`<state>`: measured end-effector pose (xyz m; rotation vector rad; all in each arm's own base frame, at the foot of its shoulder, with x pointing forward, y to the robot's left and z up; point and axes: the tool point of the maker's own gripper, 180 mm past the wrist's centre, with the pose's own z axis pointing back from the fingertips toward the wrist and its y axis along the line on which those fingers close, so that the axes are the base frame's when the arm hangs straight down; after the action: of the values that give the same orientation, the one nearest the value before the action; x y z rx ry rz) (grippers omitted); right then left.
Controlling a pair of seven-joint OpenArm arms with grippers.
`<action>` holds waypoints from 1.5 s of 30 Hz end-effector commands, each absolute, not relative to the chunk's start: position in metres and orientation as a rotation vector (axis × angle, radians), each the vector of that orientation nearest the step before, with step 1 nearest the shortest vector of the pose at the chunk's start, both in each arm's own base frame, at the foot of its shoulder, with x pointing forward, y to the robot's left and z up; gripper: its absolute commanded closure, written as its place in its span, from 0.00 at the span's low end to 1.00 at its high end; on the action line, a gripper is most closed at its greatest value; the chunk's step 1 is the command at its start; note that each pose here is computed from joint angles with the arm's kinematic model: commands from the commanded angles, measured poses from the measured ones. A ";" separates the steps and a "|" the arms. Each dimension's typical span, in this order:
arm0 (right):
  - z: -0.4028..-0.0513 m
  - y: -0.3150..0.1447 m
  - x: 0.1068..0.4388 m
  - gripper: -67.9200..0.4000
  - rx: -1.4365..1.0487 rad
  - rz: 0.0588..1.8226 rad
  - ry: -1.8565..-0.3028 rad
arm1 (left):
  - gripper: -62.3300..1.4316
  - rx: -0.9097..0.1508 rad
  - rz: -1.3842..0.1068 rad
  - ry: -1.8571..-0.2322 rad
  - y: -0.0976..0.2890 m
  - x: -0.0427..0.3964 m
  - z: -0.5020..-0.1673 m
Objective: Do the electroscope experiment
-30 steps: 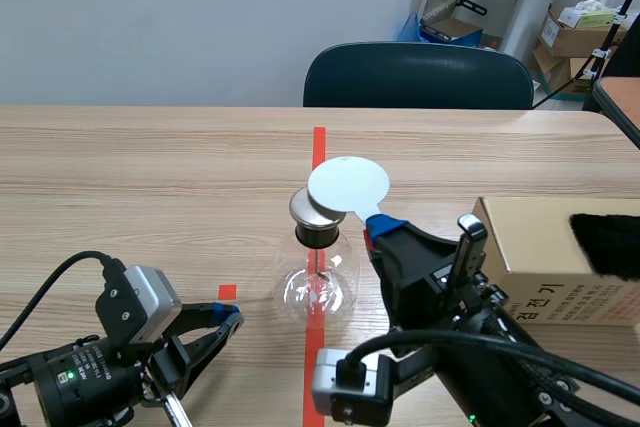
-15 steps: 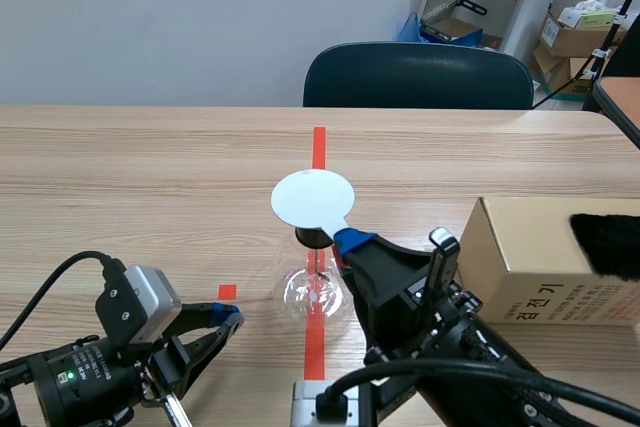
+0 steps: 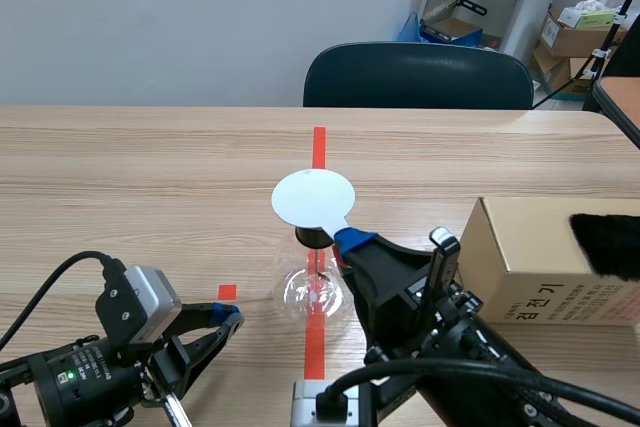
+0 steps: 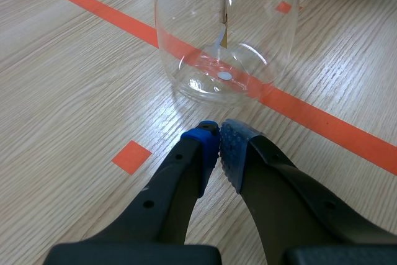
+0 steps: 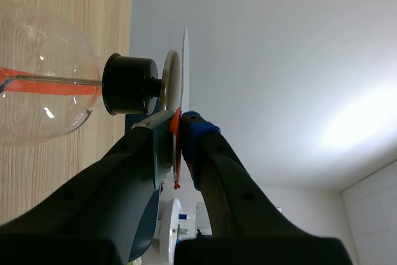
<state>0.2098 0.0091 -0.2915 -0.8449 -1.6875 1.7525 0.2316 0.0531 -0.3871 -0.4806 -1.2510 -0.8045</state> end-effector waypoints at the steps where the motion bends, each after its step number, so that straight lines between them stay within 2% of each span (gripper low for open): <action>1: -0.282 0.007 0.213 0.97 -0.882 1.749 -1.713 | 0.89 -0.500 -0.794 -1.286 0.048 0.235 -0.377; 11: -0.282 0.004 0.216 0.97 -0.897 1.734 -1.700 | 0.89 -0.500 -0.794 -1.286 0.048 0.235 -0.377; 23: -0.276 -0.053 0.247 0.97 -1.133 1.464 -1.459 | 0.89 -0.500 -0.794 -1.286 0.048 0.235 -0.377; 32: -0.274 -0.096 0.255 0.97 -1.265 1.272 -1.286 | 0.89 -0.499 -0.795 -1.286 0.048 0.235 -0.377; 45: -0.273 -0.113 0.256 0.97 -1.309 1.200 -1.220 | 0.89 -0.499 -0.795 -1.286 0.048 0.235 -0.377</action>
<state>0.2523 -0.1101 -0.2840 -1.2789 -1.1947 1.2199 0.2316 0.0531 -0.3871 -0.4806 -1.2510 -0.8045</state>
